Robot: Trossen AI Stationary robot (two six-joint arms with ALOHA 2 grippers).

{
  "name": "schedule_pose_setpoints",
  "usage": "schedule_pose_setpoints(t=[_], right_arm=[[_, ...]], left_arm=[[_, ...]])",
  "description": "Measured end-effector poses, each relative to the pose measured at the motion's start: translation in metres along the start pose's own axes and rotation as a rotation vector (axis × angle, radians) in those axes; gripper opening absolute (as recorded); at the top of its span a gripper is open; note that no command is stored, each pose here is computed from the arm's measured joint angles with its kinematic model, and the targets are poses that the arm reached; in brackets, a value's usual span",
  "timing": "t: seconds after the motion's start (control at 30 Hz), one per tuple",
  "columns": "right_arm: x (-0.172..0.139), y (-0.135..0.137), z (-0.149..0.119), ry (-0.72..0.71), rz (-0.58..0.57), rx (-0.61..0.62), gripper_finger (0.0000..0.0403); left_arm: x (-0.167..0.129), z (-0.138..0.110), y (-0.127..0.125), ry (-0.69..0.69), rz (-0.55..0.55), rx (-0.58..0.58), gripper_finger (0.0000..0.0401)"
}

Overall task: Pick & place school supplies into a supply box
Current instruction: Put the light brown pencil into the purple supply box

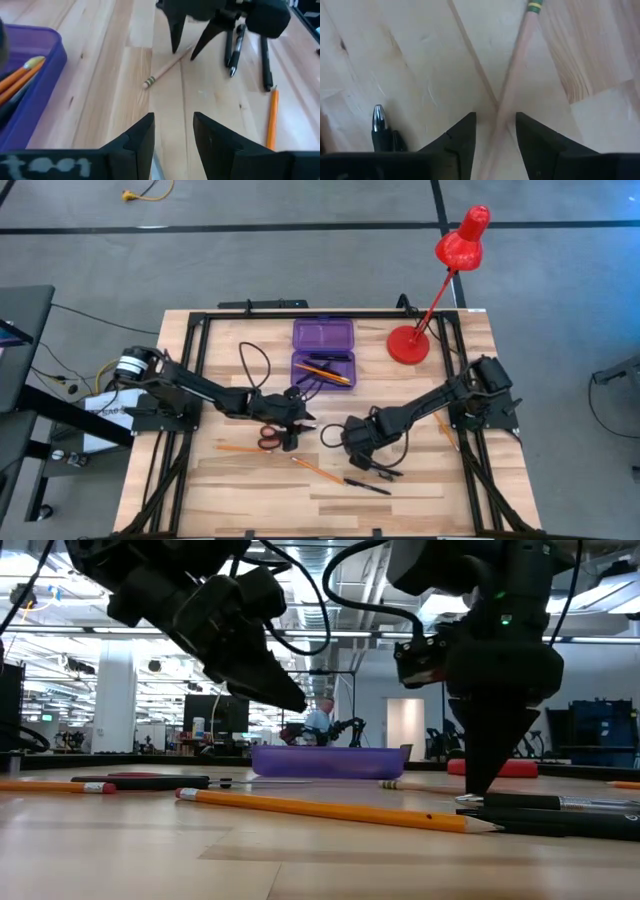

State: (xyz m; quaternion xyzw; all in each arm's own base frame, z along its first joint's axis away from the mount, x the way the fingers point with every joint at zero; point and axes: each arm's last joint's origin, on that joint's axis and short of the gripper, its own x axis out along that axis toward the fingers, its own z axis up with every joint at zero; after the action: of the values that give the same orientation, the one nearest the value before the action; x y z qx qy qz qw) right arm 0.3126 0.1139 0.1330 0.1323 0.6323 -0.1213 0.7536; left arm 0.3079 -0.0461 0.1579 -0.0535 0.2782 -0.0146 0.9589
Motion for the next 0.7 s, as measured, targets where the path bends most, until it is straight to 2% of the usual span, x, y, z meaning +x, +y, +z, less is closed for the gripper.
schedule_pose_setpoints(t=[0.23, 0.4, 0.57, 0.7], right_arm=[[0.008, -0.006, -0.003, -0.006, 0.024, -0.007, 0.0069], [0.008, -0.003, 0.002, -0.048, 0.061, -0.141, 0.0011], [0.009, 0.001, 0.010, -0.108, 0.101, -0.208, 0.0011], [0.008, 0.000, 0.017, -0.148, 0.129, -0.202, 0.0004]], left_arm=[[0.000, -0.003, 0.002, 0.032, -0.002, -0.004, 0.0123], [-0.001, -0.016, 0.000, 0.169, -0.001, 0.011, 0.0123], [-0.002, -0.019, -0.003, 0.191, -0.018, 0.049, 0.0123], [-0.001, -0.020, -0.005, 0.192, -0.020, 0.055, 0.0123]])
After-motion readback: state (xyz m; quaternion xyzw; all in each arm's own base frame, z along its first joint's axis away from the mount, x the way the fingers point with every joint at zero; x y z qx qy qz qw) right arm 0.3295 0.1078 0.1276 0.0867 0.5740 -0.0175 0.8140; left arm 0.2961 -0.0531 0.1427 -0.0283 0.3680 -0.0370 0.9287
